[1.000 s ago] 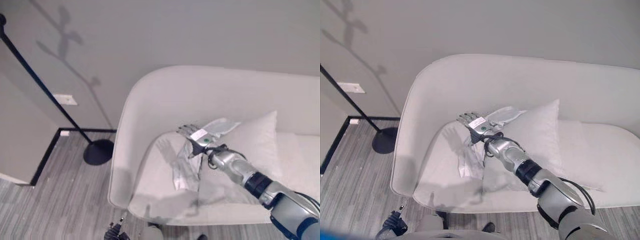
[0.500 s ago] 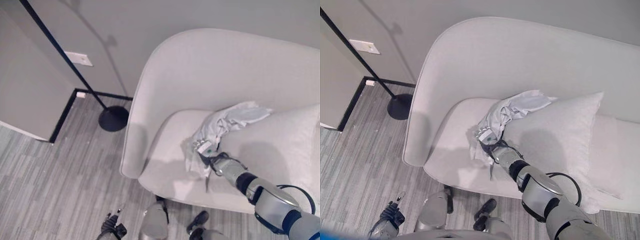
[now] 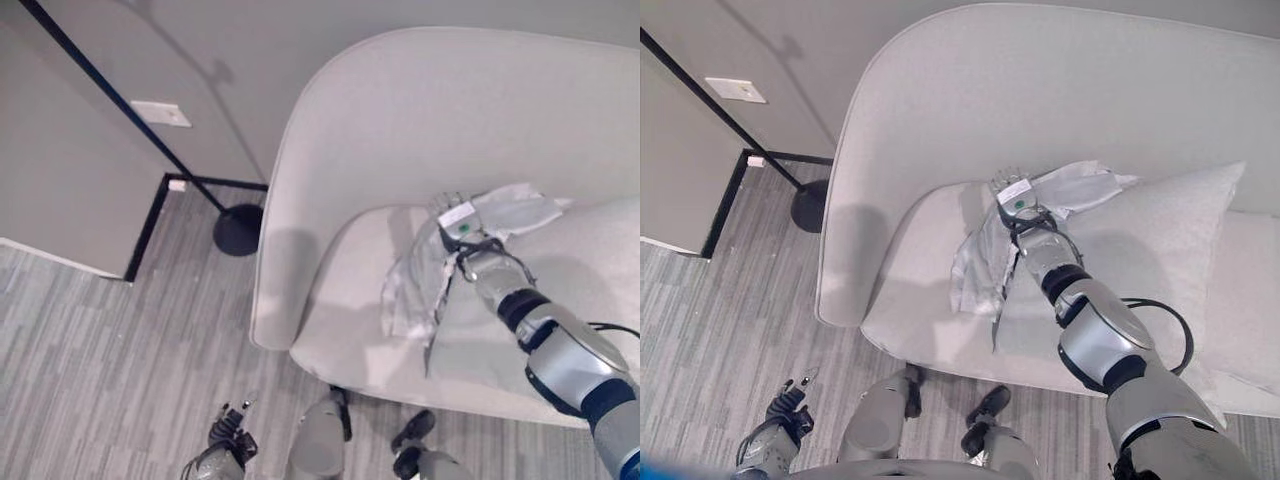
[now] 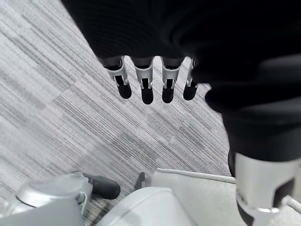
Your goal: Hang the clothes on the sofa on the clothes rack.
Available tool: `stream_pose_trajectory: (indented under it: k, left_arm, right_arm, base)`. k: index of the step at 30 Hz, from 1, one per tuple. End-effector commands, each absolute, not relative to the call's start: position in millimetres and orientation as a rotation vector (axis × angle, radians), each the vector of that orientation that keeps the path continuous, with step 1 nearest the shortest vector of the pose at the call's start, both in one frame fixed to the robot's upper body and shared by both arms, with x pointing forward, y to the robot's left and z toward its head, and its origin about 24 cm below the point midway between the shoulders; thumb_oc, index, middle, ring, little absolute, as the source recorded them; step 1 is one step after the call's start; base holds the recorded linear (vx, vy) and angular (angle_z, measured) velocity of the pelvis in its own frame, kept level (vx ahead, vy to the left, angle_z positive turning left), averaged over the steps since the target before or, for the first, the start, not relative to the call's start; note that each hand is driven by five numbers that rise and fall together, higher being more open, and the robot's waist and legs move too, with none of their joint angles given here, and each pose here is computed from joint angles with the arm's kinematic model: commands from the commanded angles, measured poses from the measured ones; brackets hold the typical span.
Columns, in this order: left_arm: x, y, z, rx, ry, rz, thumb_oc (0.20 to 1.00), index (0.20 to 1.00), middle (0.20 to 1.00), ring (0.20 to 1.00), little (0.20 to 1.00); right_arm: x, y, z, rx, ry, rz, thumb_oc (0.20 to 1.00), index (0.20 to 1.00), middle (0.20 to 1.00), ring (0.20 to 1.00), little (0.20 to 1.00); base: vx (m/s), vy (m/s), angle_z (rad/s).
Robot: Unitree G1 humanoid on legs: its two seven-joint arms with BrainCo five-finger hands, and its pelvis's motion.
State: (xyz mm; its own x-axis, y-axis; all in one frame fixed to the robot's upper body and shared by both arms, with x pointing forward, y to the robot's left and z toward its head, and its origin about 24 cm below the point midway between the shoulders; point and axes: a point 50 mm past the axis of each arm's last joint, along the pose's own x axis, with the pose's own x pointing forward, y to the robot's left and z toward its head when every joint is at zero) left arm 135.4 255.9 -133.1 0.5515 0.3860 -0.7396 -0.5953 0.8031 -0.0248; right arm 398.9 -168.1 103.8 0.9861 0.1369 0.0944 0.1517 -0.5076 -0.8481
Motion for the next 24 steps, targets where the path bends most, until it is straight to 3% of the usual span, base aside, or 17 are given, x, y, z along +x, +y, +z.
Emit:
stream_pose_trajectory:
  k: [1, 10, 17, 24]
  left_arm:
    - [146, 270, -123, -0.174, 0.759, 0.53, 1.0, 1.0, 1.0, 1.0, 1.0]
    - [148, 274, -120, -0.217, 0.723, 0.57, 1.0, 1.0, 1.0, 1.0, 1.0]
    - [151, 271, -120, -0.198, 0.722, 0.547, 1.0, 1.0, 1.0, 1.0, 1.0]
    - [158, 270, -117, -0.121, 0.725, 0.493, 1.0, 1.0, 1.0, 1.0, 1.0]
  right_arm:
    - [412, -178, 140, -2.169, -0.2, -0.128, 1.0, 1.0, 1.0, 1.0, 1.0]
    - [409, -199, 128, -2.19, -0.054, -0.095, 1.0, 1.0, 1.0, 1.0, 1.0]
    - [408, -228, 147, -2.125, 0.025, -0.243, 1.0, 1.0, 1.0, 1.0, 1.0]
    - [412, -234, 176, -2.024, -0.031, -0.376, 1.0, 1.0, 1.0, 1.0, 1.0]
  base:
    - [0.0, 0.0, 0.0]
    - [0.02, 0.008, 0.02]
    - [0.04, 0.032, 0.04]
    - [0.03, 0.023, 0.02]
